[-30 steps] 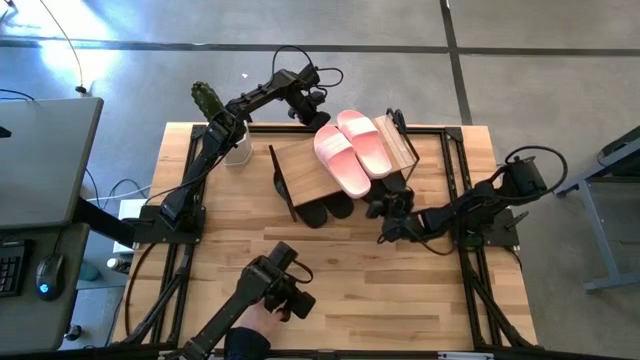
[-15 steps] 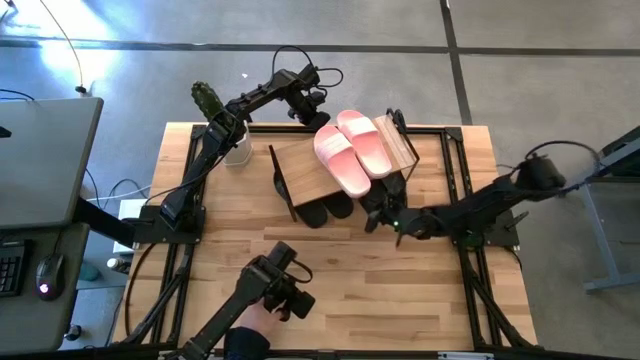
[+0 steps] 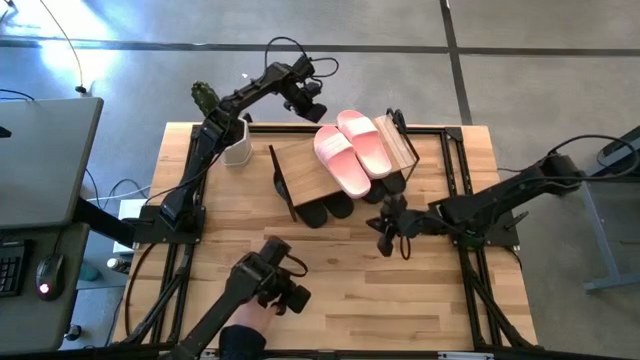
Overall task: Pick and place slides into the shelf
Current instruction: Adjust the black slides under the shelf
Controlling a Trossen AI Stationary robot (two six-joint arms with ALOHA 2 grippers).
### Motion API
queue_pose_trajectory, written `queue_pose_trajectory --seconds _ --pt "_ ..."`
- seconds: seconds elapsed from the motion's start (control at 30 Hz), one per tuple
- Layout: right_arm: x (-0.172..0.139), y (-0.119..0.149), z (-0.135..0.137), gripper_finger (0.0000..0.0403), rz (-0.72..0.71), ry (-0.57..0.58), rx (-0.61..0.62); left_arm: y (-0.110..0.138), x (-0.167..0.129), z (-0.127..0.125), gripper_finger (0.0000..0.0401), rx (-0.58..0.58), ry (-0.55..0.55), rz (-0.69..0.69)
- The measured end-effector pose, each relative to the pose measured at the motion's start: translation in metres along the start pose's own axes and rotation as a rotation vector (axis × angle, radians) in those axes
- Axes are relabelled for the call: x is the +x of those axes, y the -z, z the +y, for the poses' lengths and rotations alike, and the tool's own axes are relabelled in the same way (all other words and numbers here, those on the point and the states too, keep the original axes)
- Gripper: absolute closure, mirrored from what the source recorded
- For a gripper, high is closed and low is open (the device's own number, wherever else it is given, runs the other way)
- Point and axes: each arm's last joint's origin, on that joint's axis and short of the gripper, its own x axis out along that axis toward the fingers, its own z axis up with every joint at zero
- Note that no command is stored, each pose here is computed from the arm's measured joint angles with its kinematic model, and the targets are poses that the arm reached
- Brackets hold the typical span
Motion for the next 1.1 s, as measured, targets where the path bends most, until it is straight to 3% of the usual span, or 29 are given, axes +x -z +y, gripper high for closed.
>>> queue_pose_trajectory --seconds 0.1,0.23,0.4,0.57,0.8,1.1 --pt "-0.004 -0.006 0.003 0.0403 0.021 0.054 -0.090 -0.003 -0.015 -0.008 0.0389 0.022 -0.019 -0.039" --pt "-0.005 -0.006 0.000 0.0403 0.013 0.108 -0.111 -0.005 -0.042 -0.022 0.0389 0.061 -0.047 -0.103" --pt "0.003 -0.003 -0.001 0.0403 0.062 0.077 -0.225 -0.003 -0.078 -0.039 0.0389 0.098 -0.080 -0.165" --pt "0.028 0.000 0.001 0.0403 0.083 0.023 -0.217 0.004 -0.113 -0.060 0.0389 0.135 -0.095 -0.214" --pt "0.073 0.023 0.007 0.0403 0.100 0.052 -0.246 0.021 -0.153 -0.101 0.0389 0.235 -0.093 -0.252" --pt "0.097 0.035 0.007 0.0403 0.041 0.119 -0.220 0.071 -0.192 -0.155 0.0389 0.355 -0.206 -0.126"
